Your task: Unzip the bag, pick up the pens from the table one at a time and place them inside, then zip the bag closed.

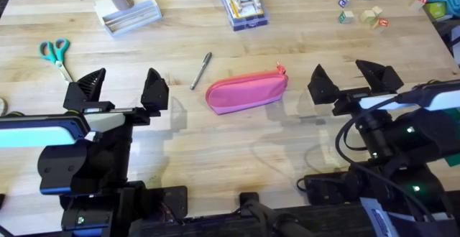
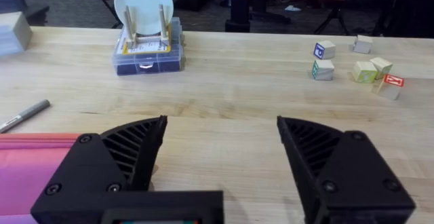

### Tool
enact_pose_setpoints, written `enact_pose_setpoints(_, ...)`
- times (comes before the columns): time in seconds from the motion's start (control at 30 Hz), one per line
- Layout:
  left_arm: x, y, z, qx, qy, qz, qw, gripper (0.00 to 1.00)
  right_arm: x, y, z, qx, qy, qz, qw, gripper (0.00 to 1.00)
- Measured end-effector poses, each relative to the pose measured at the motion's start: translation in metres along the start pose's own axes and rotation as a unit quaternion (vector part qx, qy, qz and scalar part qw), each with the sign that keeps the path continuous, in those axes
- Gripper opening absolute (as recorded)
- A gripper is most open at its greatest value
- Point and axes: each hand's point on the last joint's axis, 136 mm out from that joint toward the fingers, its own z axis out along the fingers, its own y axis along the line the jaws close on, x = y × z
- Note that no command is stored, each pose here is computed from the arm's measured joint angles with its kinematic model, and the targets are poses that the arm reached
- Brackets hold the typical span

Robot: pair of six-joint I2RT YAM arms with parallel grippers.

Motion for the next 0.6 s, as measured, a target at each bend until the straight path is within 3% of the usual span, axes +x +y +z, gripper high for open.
enact_pose_setpoints(0.6,-0.0004,0.0004,0.0000,-0.001,-0.001,0.004,1.000,0.994,-0.0002,0.0001,0.0000,0.000,0.000,0.000,1.000,0.997)
